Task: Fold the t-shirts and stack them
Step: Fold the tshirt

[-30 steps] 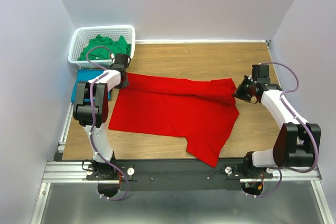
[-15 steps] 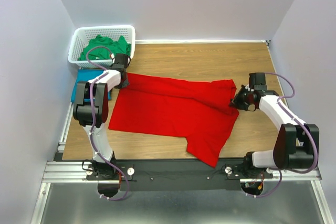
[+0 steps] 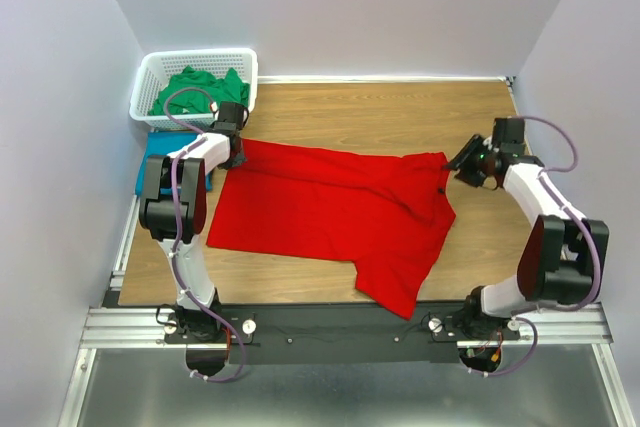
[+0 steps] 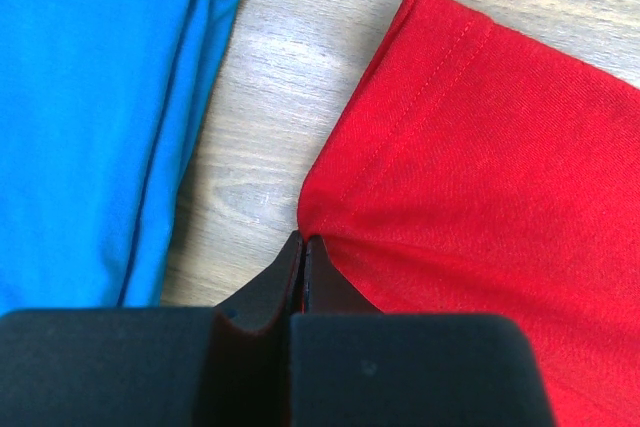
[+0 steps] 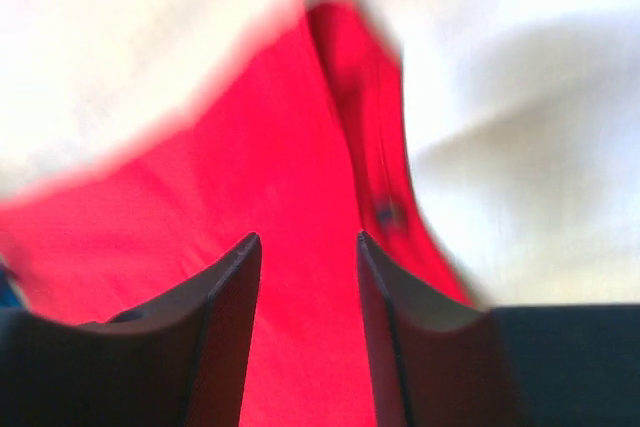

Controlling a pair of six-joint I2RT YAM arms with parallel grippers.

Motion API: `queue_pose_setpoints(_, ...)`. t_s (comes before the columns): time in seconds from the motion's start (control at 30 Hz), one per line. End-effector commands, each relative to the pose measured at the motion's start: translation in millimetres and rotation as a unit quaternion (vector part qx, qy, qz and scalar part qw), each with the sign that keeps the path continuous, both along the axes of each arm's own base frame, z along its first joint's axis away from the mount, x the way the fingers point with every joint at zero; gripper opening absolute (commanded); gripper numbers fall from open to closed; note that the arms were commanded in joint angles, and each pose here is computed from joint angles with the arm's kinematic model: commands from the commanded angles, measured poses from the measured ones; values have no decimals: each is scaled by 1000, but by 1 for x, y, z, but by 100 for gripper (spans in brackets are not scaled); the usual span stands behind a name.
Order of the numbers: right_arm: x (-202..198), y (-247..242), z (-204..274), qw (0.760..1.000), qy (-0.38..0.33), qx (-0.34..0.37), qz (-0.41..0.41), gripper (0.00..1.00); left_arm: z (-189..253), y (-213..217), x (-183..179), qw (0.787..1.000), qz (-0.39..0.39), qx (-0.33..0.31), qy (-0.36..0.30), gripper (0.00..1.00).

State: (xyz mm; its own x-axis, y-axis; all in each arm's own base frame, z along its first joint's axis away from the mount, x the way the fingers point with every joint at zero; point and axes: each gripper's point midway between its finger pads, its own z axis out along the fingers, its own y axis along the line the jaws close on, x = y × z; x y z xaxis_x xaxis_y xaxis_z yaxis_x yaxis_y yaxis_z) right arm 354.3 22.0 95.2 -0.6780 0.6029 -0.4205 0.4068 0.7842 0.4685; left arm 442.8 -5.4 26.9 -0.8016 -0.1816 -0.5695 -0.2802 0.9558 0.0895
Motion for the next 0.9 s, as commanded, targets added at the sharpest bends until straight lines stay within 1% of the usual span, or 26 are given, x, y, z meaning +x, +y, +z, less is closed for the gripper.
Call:
queue_pose_setpoints(0.0,64,-18,25,994,-98,40,-34,47,-10,3,-9,1000,2,0,18,0)
queue_pose_setpoints(0.03,71,-18,24,992,-106,49,-39,45,-10,3,-9,1000,2,0,18,0)
queue_pose_setpoints(0.07,79,-18,12,992,-101,60,-43,44,-10,3,-9,1000,2,0,18,0)
queue_pose_setpoints(0.1,93,-18,17,989,-124,70,-46,44,-11,3,-9,1000,2,0,20,0)
queue_pose_setpoints(0.17,111,-16,8,987,-132,85,-44,41,-9,3,-11,1000,3,-2,18,0)
queue_pose_setpoints(0.27,123,-15,-4,986,-131,96,-39,40,-4,2,-10,1000,11,-8,10,1)
queue_pose_setpoints(0.33,130,-16,-14,987,-125,97,-39,40,5,0,-10,1000,13,-14,-1,10)
queue_pose_setpoints(0.37,132,-16,-19,987,-121,96,-39,40,11,0,-11,1000,15,-16,-8,19)
queue_pose_setpoints(0.4,132,-17,-19,987,-122,96,-40,40,11,0,-11,1000,16,-17,-8,19)
queue_pose_setpoints(0.43,132,-17,-21,988,-121,93,-38,40,16,0,-12,1000,16,-18,-14,34)
queue_pose_setpoints(0.47,132,-19,-23,988,-120,89,-40,40,19,0,-13,1000,19,-19,-17,42)
queue_pose_setpoints(0.5,132,-20,-24,988,-119,84,-40,40,24,0,-15,999,19,-21,-23,53)
queue_pose_setpoints(0.57,129,-21,-28,989,-116,78,-40,40,29,0,-16,999,19,-22,-30,63)
queue_pose_setpoints(0.63,127,-23,-33,990,-113,71,-41,40,40,0,-18,999,21,-23,-40,68)
queue_pose_setpoints(0.77,126,-23,-41,991,-106,70,-38,40,73,2,-15,996,32,-28,-84,67)
queue_pose_setpoints(0.8,126,-23,-41,991,-108,70,-36,39,81,2,-13,995,33,-29,-94,66)
queue_pose_setpoints(0.87,128,-22,-43,991,-108,69,-31,39,97,-1,-6,992,28,-38,-116,60)
